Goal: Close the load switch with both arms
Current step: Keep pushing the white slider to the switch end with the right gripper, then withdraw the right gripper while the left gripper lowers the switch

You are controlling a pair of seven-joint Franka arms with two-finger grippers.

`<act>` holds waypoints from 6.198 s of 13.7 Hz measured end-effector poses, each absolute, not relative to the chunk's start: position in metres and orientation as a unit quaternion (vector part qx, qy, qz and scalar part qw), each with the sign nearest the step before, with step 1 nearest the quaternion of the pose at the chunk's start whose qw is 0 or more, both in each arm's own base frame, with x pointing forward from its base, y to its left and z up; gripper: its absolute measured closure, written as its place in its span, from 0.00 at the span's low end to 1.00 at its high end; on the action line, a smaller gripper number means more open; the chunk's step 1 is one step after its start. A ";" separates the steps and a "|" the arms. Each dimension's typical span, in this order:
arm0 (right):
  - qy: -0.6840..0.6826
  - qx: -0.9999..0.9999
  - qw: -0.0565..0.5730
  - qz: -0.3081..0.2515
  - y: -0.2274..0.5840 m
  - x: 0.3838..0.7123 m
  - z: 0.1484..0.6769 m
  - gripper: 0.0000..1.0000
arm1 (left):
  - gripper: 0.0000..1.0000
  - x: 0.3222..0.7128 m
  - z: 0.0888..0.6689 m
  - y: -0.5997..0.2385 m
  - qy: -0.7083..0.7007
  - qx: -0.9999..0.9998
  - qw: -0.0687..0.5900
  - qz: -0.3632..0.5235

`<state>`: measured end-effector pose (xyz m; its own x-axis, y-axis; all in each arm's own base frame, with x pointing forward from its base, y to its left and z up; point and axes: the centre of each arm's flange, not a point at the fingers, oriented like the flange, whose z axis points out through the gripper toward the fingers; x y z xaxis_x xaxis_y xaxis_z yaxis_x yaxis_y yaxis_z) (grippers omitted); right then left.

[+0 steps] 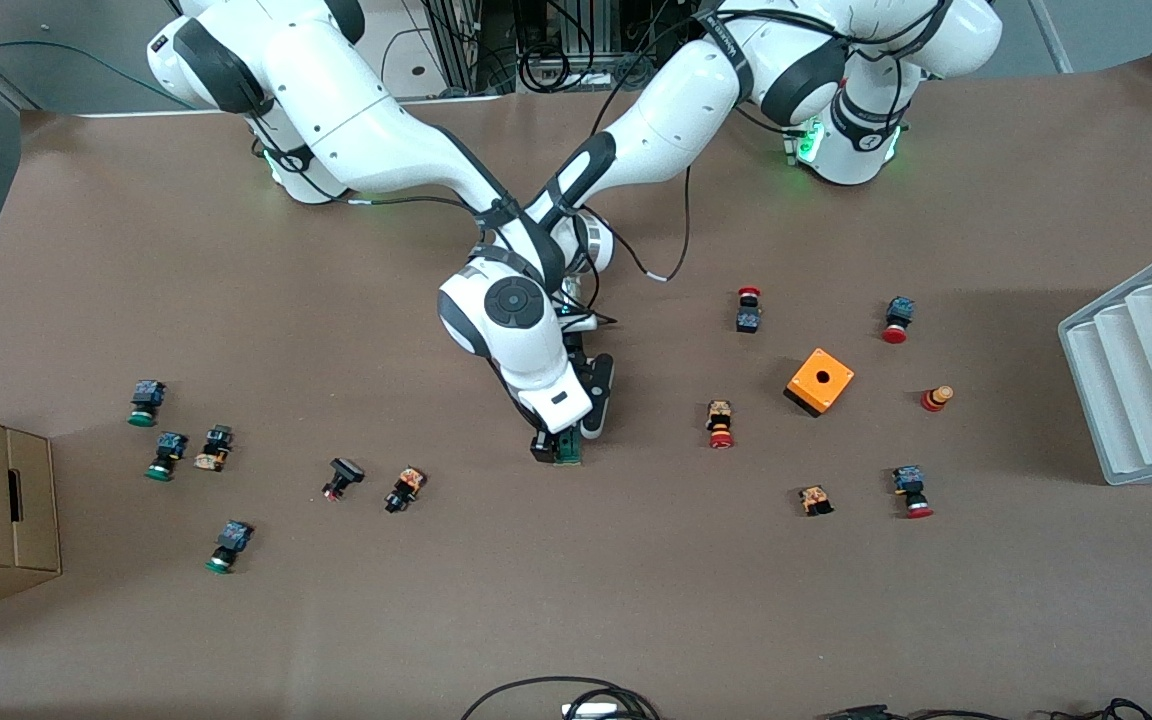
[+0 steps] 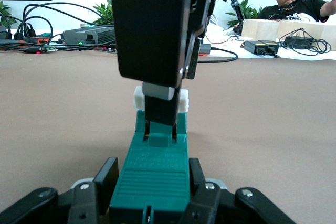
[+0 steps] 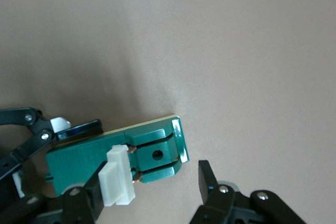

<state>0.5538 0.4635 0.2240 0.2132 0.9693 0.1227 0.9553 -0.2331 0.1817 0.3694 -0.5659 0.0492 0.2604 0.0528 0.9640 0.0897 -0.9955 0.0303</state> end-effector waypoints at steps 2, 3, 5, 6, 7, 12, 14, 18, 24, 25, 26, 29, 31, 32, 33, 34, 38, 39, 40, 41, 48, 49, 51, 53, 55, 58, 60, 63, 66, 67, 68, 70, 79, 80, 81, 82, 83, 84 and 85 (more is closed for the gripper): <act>0.617 0.779 0.033 0.105 0.464 0.554 0.224 0.27 | 0.38 0.369 0.049 -0.566 -0.045 -0.794 0.015 -0.606; 0.617 0.779 0.033 0.105 0.463 0.554 0.224 0.28 | 0.38 0.369 0.049 -0.566 -0.045 -0.794 0.015 -0.606; 0.617 0.779 0.033 0.105 0.464 0.554 0.224 0.28 | 0.38 0.369 0.049 -0.566 -0.045 -0.794 0.015 -0.606; 0.617 0.779 0.033 0.105 0.464 0.554 0.224 0.28 | 0.38 0.369 0.049 -0.566 -0.045 -0.794 0.015 -0.606; 0.616 0.780 0.033 0.106 0.464 0.554 0.224 0.28 | 0.38 0.369 0.049 -0.566 -0.045 -0.794 0.015 -0.606; 0.609 0.785 0.032 0.109 0.464 0.556 0.226 0.32 | 0.38 0.369 0.049 -0.566 -0.045 -0.794 0.015 -0.606; 0.609 0.785 0.032 0.109 0.464 0.556 0.227 0.33 | 0.38 0.369 0.049 -0.566 -0.045 -0.794 0.015 -0.606; 0.601 0.791 0.032 0.113 0.464 0.557 0.228 0.33 | 0.38 0.369 0.049 -0.566 -0.045 -0.794 0.015 -0.606; 0.591 0.797 0.032 0.121 0.462 0.560 0.230 0.33 | 0.38 0.369 0.049 -0.566 -0.045 -0.794 0.015 -0.606; 0.590 0.797 0.032 0.122 0.462 0.561 0.231 0.33 | 0.38 0.369 0.049 -0.566 -0.045 -0.794 0.015 -0.606; 0.590 0.797 0.032 0.124 0.462 0.562 0.232 0.33 | 0.38 0.369 0.049 -0.566 -0.045 -0.794 0.015 -0.606; 0.587 0.798 0.032 0.133 0.464 0.567 0.241 0.34 | 0.38 0.369 0.049 -0.566 -0.045 -0.794 0.015 -0.606; 0.585 0.799 0.034 0.137 0.463 0.570 0.244 0.34 | 0.38 0.369 0.049 -0.566 -0.045 -0.794 0.015 -0.606; 0.584 0.799 0.035 0.138 0.462 0.572 0.244 0.34 | 0.38 0.369 0.049 -0.566 -0.045 -0.794 0.015 -0.606; 0.583 0.800 0.035 0.138 0.462 0.573 0.244 0.34 | 0.38 0.369 0.049 -0.566 -0.045 -0.794 0.015 -0.606; 0.583 0.800 0.036 0.139 0.461 0.574 0.244 0.34 | 0.38 0.369 0.049 -0.566 -0.045 -0.794 0.015 -0.606; 0.581 0.801 0.037 0.143 0.459 0.576 0.243 0.34 | 0.38 0.369 0.049 -0.566 -0.045 -0.794 0.015 -0.606; 0.580 0.801 0.038 0.144 0.458 0.577 0.242 0.34 | 0.38 0.369 0.049 -0.566 -0.045 -0.794 0.015 -0.606; 0.580 0.801 0.038 0.146 0.459 0.578 0.241 0.34 | 0.38 0.369 0.049 -0.566 -0.045 -0.794 0.015 -0.606; 0.580 0.801 0.038 0.147 0.459 0.579 0.240 0.34 | 0.38 0.369 0.049 -0.566 -0.045 -0.794 0.015 -0.606; 0.576 0.802 0.042 0.150 0.457 0.587 0.235 0.34 | 0.38 0.369 0.049 -0.566 -0.045 -0.794 0.015 -0.606; 0.576 0.803 0.043 0.150 0.457 0.588 0.235 0.34 | 0.38 0.369 0.049 -0.566 -0.045 -0.794 0.015 -0.606; 0.576 0.802 0.043 0.151 0.458 0.590 0.233 0.34 | 0.38 0.369 0.049 -0.566 -0.045 -0.794 0.015 -0.606; 0.576 0.802 0.044 0.152 0.459 0.592 0.231 0.34 | 0.38 0.369 0.049 -0.566 -0.045 -0.794 0.015 -0.606; 0.576 0.802 0.044 0.151 0.459 0.592 0.230 0.34 | 0.38 0.369 0.049 -0.566 -0.045 -0.794 0.015 -0.606; 0.576 0.802 0.044 0.151 0.459 0.592 0.230 0.34 | 0.38 0.369 0.049 -0.566 -0.045 -0.794 0.015 -0.606; 0.576 0.802 0.045 0.151 0.459 0.592 0.229 0.34 | 0.38 0.369 0.049 -0.566 -0.045 -0.794 0.015 -0.606; 0.575 0.802 0.045 0.153 0.459 0.593 0.227 0.34 | 0.38 0.369 0.049 -0.566 -0.045 -0.794 0.015 -0.606; 0.575 0.802 0.045 0.154 0.459 0.594 0.225 0.34 | 0.38 0.369 0.049 -0.566 -0.045 -0.794 0.015 -0.606; 0.575 0.802 0.045 0.154 0.459 0.594 0.225 0.34 | 0.38 0.369 0.049 -0.566 -0.045 -0.794 0.015 -0.606; 0.575 0.802 0.045 0.154 0.459 0.594 0.225 0.34 | 0.38 0.369 0.049 -0.566 -0.045 -0.794 0.015 -0.606; 0.575 0.802 0.045 0.154 0.459 0.594 0.225 0.34 | 0.38 0.369 0.049 -0.566 -0.045 -0.794 0.015 -0.606; 0.529 0.830 0.018 0.177 0.462 0.604 0.254 0.00 | 0.38 0.369 0.049 -0.566 -0.045 -0.794 0.015 -0.606; 0.528 0.831 0.017 0.176 0.462 0.605 0.263 0.00 | 0.38 0.369 0.049 -0.566 -0.045 -0.794 0.015 -0.606; 0.526 0.832 0.018 0.175 0.461 0.606 0.273 0.00 | 0.38 0.369 0.049 -0.566 -0.045 -0.794 0.015 -0.606; 0.522 0.835 0.018 0.174 0.458 0.608 0.284 0.00 | 0.38 0.369 0.049 -0.566 -0.045 -0.794 0.015 -0.606; 0.518 0.838 0.018 0.173 0.453 0.611 0.296 0.00 | 0.38 0.369 0.049 -0.566 -0.045 -0.794 0.015 -0.606; 0.512 0.842 0.019 0.169 0.445 0.615 0.308 0.00 | 0.38 0.369 0.049 -0.566 -0.045 -0.794 0.015 -0.606; 0.505 0.848 0.019 0.161 0.435 0.619 0.322 0.00 | 0.38 0.369 0.049 -0.566 -0.045 -0.794 0.015 -0.606</act>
